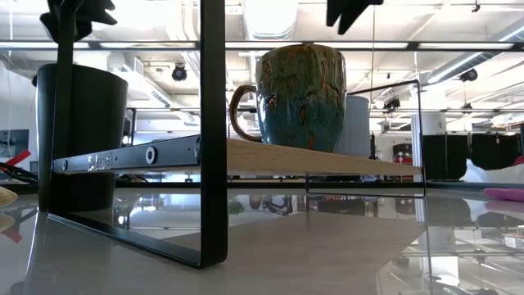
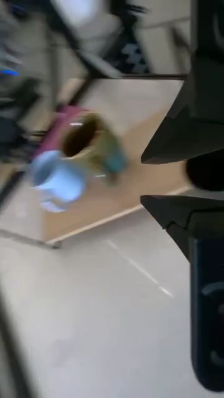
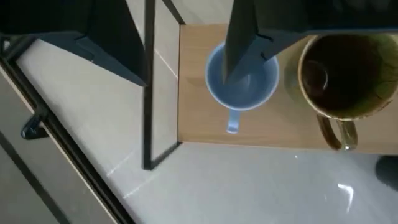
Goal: Stack small to large cups/mugs on shelf
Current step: Put the black cup on the shelf
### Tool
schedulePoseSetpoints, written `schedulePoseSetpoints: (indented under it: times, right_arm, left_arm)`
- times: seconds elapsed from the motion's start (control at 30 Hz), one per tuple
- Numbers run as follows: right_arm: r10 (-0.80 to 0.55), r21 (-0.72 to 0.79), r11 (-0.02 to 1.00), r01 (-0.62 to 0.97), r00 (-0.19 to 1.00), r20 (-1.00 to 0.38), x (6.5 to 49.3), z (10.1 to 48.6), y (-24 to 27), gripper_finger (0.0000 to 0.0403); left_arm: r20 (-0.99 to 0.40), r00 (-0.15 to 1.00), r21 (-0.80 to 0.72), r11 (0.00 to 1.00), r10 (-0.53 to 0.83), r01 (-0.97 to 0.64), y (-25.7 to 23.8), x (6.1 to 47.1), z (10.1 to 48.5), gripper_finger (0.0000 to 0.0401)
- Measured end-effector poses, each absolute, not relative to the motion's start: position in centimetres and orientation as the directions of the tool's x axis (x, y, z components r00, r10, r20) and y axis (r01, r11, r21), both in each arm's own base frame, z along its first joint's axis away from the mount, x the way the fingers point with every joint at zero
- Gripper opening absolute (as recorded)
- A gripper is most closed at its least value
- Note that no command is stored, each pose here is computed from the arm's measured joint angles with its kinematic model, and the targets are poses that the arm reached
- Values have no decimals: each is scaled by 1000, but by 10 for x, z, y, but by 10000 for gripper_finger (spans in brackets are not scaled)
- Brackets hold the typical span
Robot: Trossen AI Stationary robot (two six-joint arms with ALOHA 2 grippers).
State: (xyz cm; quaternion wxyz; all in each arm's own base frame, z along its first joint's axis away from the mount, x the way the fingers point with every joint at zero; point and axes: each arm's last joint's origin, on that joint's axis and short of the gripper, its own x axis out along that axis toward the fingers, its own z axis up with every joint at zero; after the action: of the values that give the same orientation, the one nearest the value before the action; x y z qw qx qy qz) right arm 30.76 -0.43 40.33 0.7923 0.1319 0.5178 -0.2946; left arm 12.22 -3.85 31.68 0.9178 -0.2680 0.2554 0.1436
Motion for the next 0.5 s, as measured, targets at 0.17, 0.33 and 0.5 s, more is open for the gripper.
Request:
schedulePoseSetpoints:
  times: [0.17,0.33,0.5]
  right_arm:
    - [-339,-49,761,647,332,-880,292,418,-10,230]
    - [-381,-16,732,681,390,-838,269,437,-11,243]
    - [-410,48,682,729,436,-801,242,454,-12,244]
  left_arm:
    - [-749,653,-255,859,115,-445,-56,158,295,77]
    - [-814,574,-219,870,86,-441,-68,181,283,77]
    - [-841,538,-193,896,59,-400,-76,196,277,77]
